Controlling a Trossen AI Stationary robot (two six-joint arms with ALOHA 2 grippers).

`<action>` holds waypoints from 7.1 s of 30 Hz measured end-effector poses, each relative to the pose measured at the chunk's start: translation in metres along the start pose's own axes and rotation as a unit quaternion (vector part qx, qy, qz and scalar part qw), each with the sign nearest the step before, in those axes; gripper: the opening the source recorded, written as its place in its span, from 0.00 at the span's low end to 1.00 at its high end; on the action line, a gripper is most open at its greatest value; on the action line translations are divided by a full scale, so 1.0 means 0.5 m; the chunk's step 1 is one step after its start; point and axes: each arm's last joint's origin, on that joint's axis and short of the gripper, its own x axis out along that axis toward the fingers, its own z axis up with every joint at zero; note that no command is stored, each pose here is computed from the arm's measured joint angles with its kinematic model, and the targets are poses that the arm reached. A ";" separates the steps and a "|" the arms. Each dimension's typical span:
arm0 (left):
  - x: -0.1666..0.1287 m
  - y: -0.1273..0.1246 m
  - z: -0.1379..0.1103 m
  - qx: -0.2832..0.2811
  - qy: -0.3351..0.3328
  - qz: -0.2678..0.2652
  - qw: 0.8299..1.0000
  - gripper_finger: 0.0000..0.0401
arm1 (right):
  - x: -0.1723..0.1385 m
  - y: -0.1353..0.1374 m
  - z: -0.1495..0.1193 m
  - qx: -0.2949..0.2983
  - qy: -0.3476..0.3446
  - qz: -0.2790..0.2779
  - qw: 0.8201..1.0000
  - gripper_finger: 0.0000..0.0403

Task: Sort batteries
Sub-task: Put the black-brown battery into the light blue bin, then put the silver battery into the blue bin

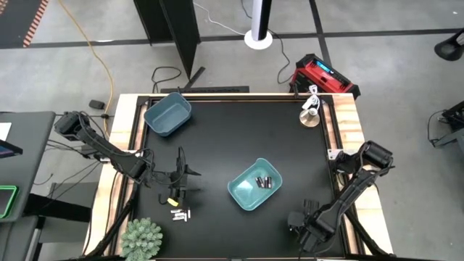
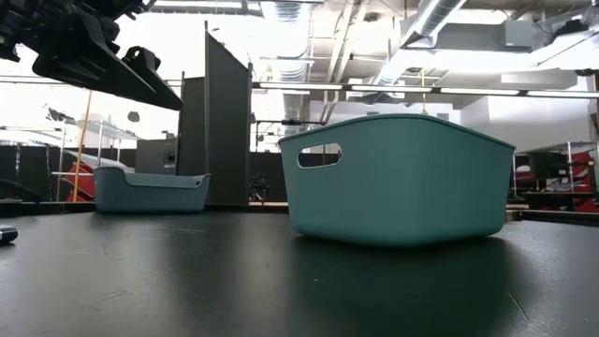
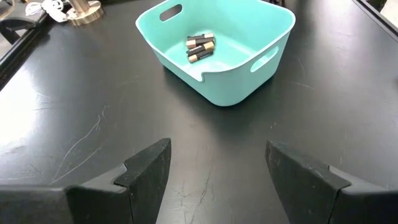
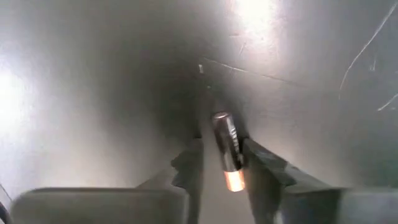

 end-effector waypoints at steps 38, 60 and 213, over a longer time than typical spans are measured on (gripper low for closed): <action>0.000 0.000 0.000 -0.001 -0.001 0.000 1.000 0.64 | -0.041 -0.002 0.059 -0.030 -0.069 0.038 0.996 0.01; 0.000 -0.001 0.000 -0.020 0.002 -0.009 1.000 0.64 | -0.189 -0.165 0.254 -0.068 -0.323 0.034 0.943 0.01; 0.109 -0.158 0.017 0.231 0.335 -0.134 0.904 0.64 | -0.173 -0.233 0.344 -0.062 -0.391 -0.086 0.914 0.51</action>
